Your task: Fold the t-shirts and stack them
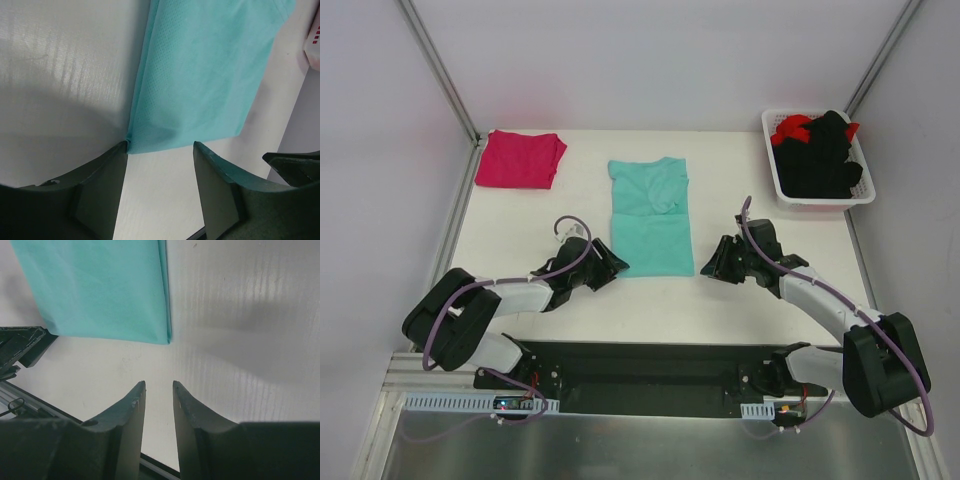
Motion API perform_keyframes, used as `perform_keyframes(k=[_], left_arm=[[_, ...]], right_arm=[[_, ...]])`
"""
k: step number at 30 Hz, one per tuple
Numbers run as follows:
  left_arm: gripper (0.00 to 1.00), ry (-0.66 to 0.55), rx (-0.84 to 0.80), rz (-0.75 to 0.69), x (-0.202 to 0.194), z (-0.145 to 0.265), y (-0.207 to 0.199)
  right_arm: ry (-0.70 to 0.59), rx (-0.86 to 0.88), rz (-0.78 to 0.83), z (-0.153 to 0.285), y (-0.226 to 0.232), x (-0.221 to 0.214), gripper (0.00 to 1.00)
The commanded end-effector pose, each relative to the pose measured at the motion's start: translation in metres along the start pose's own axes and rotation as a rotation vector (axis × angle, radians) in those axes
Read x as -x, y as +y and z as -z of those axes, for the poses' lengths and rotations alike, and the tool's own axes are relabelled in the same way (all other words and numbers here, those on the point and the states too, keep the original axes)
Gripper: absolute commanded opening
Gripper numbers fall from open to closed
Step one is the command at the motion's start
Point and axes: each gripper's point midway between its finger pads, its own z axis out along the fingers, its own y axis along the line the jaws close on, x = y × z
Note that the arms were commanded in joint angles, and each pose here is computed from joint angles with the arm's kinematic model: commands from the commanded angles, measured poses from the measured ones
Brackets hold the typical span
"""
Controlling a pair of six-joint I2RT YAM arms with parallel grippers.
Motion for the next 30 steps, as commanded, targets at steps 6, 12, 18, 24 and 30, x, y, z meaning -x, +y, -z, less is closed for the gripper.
perform_keyframes(k=[6,12,18,24,30], left_arm=[[0.56,0.014,0.108,-0.038,-0.007,0.011,0.025],[0.56,-0.003,0.135,-0.05,-0.003,0.01,0.03],[0.52,-0.011,0.135,-0.043,-0.001,0.0,0.029],[0.52,-0.007,0.13,-0.043,0.0,-0.012,0.026],[0.31,0.009,0.126,-0.045,-0.001,-0.02,0.02]], right_arm=[[-0.022,0.001,0.006,0.003,0.002,0.006,0.31],[-0.026,0.001,0.003,0.004,0.001,0.007,0.31],[-0.028,0.0,0.004,0.004,0.0,0.007,0.31],[-0.029,-0.004,0.004,0.004,-0.001,0.009,0.31],[-0.031,-0.016,0.0,0.004,-0.005,0.01,0.31]])
